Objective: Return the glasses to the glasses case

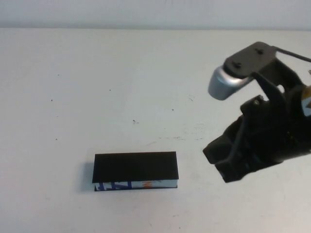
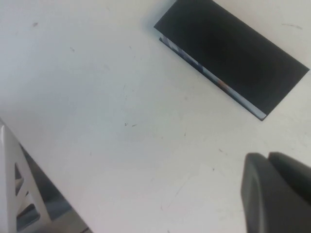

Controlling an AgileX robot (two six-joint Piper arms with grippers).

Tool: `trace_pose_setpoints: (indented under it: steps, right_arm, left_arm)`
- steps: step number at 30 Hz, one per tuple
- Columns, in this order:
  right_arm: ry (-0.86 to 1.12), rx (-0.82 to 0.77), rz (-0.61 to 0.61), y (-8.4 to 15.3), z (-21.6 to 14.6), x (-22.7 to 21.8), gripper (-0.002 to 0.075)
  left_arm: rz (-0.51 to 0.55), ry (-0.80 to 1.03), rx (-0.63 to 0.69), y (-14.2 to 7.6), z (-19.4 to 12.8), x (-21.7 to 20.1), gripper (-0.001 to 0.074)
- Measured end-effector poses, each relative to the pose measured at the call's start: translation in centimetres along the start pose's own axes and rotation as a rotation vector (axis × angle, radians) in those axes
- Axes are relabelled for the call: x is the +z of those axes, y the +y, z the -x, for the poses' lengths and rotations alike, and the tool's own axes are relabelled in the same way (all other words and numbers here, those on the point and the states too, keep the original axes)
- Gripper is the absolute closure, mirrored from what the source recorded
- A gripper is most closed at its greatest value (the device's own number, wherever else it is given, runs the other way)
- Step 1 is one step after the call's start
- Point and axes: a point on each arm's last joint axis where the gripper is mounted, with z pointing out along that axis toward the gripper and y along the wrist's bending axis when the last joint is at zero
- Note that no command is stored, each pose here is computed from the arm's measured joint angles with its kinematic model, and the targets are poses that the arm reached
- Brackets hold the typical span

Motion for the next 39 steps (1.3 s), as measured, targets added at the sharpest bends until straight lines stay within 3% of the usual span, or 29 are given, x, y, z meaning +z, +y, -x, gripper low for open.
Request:
trace_pose_setpoints:
  steps: [10, 18, 25, 32, 39]
  right_arm:
    - [-0.157, -0.044, -0.015, 1.3, -4.5, -5.1, 0.0737]
    - [-0.172, -0.104, -0.071, 1.7, -8.7, -8.0, 0.0737]
    - [-0.191, -0.134, -0.127, 1.4, -9.4, -8.7, 0.0737]
    - [-0.315, -0.111, -0.292, -1.3, -10.4, -6.6, 0.0737]
    - [-0.567, 0.027, -0.549, -5.4, -16.6, -3.1, 0.0737]
  left_arm:
    - [0.022, 0.055, 0.018, 0.3, -1.9, 0.1, 0.0736]
    - [0.043, 0.061, 0.02, 0.4, -2.0, 0.1, 0.0736]
    - [0.043, 0.061, 0.022, 0.5, -2.0, 0.1, 0.0736]
    - [0.045, 0.061, 0.022, 0.5, -2.0, 0.1, 0.0736]
    - [0.046, 0.061, 0.022, 0.5, -2.0, 0.1, 0.0736]
